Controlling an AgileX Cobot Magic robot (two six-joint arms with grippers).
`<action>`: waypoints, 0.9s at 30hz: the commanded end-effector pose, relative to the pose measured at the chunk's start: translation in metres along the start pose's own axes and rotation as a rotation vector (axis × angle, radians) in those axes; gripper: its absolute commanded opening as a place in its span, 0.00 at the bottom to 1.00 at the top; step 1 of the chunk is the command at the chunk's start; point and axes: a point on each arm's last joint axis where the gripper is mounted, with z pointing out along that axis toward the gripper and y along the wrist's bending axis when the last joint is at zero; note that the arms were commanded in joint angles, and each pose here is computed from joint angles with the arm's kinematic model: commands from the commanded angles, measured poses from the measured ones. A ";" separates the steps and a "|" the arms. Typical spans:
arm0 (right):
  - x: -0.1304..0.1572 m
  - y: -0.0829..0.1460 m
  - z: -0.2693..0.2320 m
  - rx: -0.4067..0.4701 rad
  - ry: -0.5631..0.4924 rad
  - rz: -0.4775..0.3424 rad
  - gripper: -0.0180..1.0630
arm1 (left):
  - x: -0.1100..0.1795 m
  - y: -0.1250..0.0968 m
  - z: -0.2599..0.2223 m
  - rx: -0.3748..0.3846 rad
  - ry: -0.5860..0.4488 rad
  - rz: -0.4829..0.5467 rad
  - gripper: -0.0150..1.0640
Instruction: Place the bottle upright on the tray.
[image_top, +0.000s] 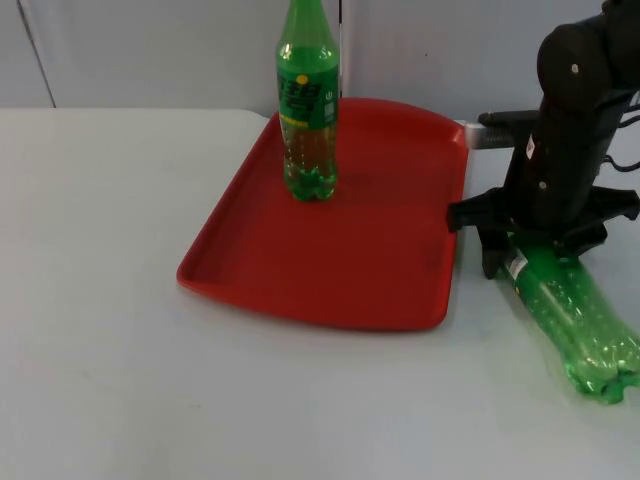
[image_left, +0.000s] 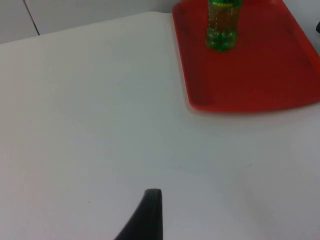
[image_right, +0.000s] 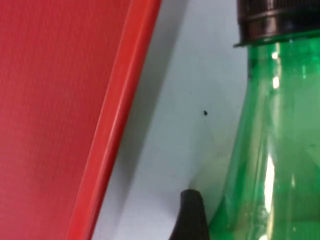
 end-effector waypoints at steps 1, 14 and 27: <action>0.000 -0.001 0.001 0.006 0.008 0.007 0.11 | 0.001 0.000 0.001 -0.001 0.000 -0.006 0.87; -0.007 -0.003 -0.033 -0.007 -0.054 -0.081 0.02 | 0.001 0.000 0.001 -0.001 0.000 -0.006 0.87; -0.022 0.004 -0.148 -0.100 -0.414 -0.220 0.02 | 0.001 0.000 0.001 -0.001 0.000 -0.006 0.87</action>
